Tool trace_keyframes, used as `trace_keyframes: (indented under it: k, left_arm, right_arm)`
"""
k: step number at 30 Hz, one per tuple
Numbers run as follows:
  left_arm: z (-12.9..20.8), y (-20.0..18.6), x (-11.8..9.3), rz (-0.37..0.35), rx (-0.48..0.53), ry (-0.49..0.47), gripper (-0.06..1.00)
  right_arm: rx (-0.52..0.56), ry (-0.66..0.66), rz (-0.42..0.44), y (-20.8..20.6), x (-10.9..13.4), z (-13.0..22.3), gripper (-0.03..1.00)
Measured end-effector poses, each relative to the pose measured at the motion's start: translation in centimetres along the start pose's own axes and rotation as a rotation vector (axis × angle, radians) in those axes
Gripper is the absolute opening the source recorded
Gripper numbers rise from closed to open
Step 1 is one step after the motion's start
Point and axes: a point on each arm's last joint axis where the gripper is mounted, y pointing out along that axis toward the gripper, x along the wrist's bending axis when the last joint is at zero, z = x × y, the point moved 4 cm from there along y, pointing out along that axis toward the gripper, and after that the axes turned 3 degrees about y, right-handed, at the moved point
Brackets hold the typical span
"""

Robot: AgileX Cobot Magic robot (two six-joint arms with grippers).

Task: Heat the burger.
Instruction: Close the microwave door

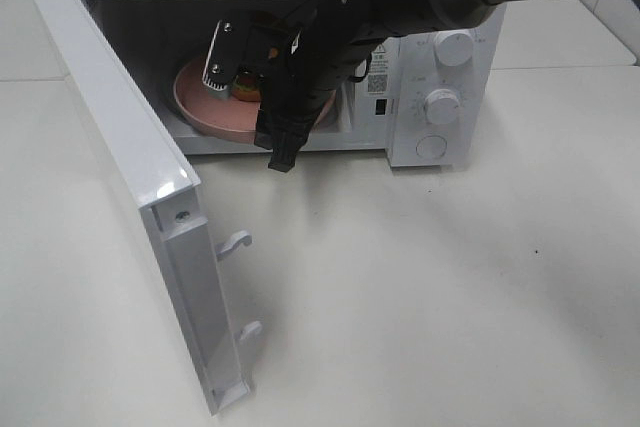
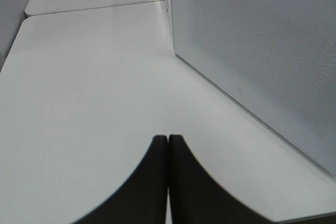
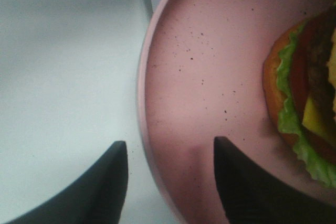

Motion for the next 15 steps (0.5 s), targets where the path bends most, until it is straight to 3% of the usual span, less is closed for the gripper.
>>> trace_keyframes:
  k: [15]
  left_arm:
    - [0.0, 0.0, 0.0, 0.000, 0.000, 0.000, 0.00]
  right_arm:
    - [0.013, 0.318, -0.020, -1.6, -0.2, -0.4, 0.55]
